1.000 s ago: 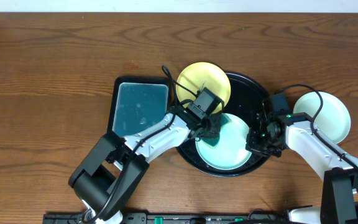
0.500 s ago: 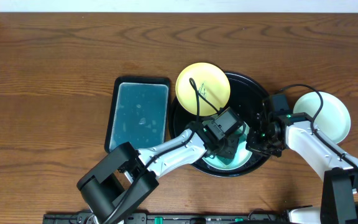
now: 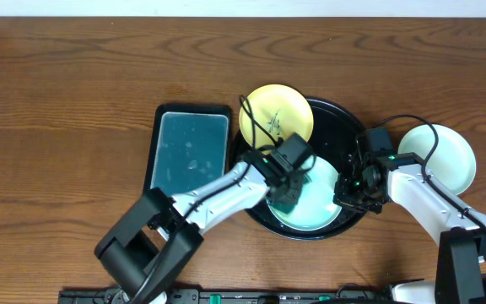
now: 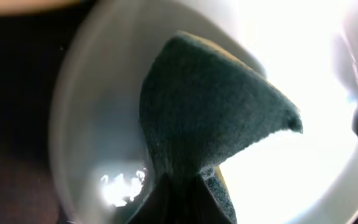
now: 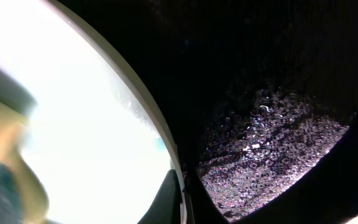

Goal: Clean dirty plates on tray and stack at the side
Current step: 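Scrub the blue marks on the white plate with the sponge in the left gripper, then carry the sponge left and dip it into the teal water tray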

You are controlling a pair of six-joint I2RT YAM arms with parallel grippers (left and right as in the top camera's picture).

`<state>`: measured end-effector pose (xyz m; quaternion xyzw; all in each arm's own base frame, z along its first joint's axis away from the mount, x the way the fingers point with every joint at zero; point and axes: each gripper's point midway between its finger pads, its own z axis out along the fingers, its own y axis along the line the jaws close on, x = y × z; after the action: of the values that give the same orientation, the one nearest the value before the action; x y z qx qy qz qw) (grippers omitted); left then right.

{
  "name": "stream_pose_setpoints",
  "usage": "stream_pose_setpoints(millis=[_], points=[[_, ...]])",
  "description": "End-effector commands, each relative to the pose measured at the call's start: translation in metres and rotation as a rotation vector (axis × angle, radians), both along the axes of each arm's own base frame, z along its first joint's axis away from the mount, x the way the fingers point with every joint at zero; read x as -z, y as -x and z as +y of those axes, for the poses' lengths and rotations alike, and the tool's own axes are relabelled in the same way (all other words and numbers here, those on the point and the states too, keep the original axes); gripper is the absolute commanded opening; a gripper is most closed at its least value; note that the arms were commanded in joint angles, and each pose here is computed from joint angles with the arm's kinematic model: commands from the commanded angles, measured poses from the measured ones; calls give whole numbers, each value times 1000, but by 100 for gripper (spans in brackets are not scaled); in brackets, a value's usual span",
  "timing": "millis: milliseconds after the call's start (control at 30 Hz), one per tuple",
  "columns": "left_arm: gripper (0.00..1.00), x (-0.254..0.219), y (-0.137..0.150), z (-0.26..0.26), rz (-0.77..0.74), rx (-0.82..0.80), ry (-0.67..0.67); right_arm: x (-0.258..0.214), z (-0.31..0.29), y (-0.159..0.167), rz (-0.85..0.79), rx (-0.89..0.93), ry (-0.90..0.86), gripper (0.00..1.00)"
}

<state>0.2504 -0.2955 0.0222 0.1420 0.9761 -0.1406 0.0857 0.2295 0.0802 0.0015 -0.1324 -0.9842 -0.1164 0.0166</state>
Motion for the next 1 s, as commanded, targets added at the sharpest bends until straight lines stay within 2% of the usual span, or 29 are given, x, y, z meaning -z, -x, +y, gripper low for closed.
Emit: stream_pose_setpoints(millis=[0, 100, 233, 367, 433, 567, 833, 967], points=[[8, -13, -21, 19, -63, -10, -20, 11, -18, 11, 36, 13, 101, 1], [8, -44, -24, 10, -90, -1, 72, 11, -18, 11, 33, 13, 101, 1], [8, -79, -24, 10, -150, -1, 131, 11, -18, 9, 28, 14, 100, 3], [8, -110, -26, 19, -224, 11, 159, 11, -17, 4, 6, 15, 95, 21], [8, -119, -30, 32, -236, -16, 158, 11, -16, 1, -8, 15, 93, 23], [8, -121, -43, 72, -215, -118, 122, 11, -15, -6, -36, 16, 88, 21], [8, -103, -72, 165, -159, -286, 8, 10, -14, -13, -63, 17, 83, 9], [8, -87, -78, 195, -121, -358, -23, 10, -13, -13, -62, 17, 80, 6]])
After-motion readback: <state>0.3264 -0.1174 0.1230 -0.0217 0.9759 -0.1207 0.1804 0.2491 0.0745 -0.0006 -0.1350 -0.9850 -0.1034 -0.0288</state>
